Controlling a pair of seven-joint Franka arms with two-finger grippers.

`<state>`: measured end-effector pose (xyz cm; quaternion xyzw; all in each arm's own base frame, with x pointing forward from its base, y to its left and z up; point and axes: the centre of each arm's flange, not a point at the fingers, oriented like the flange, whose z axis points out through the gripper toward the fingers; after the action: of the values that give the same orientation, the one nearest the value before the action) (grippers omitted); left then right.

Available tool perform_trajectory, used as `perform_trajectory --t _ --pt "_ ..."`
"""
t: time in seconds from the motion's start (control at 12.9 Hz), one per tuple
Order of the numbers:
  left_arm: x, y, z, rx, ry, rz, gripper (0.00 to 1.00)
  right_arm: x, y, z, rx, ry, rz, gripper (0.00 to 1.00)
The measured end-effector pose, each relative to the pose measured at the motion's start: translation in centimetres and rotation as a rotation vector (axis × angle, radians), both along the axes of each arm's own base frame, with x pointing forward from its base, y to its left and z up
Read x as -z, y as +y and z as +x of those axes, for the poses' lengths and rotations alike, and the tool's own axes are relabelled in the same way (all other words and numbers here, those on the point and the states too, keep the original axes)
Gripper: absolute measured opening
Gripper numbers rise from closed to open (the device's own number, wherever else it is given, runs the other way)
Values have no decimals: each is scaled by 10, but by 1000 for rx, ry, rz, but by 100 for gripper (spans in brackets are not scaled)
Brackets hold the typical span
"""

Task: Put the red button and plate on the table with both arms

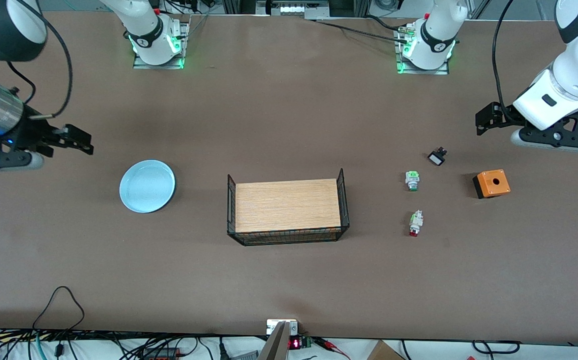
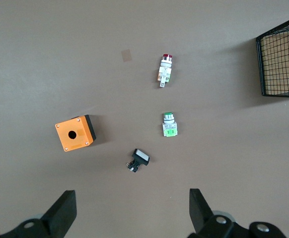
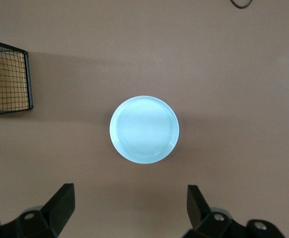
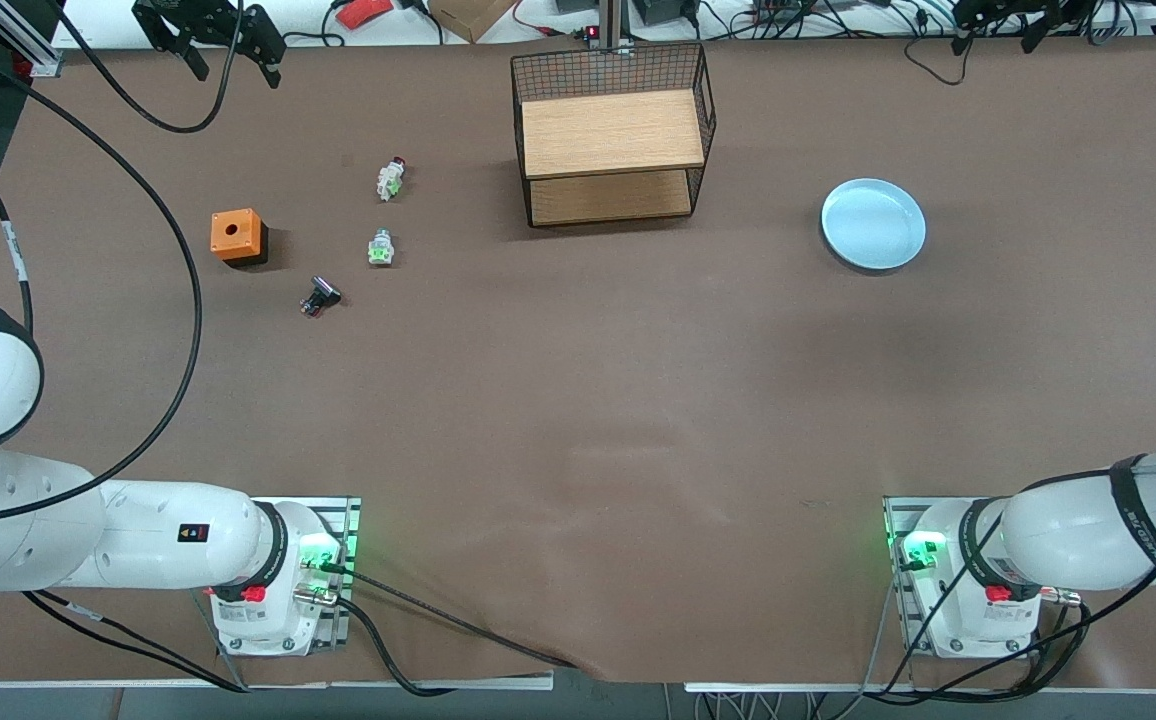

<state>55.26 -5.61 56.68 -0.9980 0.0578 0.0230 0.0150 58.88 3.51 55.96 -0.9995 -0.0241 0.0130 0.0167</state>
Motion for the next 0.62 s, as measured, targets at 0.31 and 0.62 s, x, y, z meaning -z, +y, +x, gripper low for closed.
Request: perform_trajectory --t 0.31,0.62 --pt "0 1 0 -1 0 0 100 -33 -13 -18 19 -29 5 100" --pt "0 1 0 -1 0 0 100 -41 -20 -30 46 -80 7 100"
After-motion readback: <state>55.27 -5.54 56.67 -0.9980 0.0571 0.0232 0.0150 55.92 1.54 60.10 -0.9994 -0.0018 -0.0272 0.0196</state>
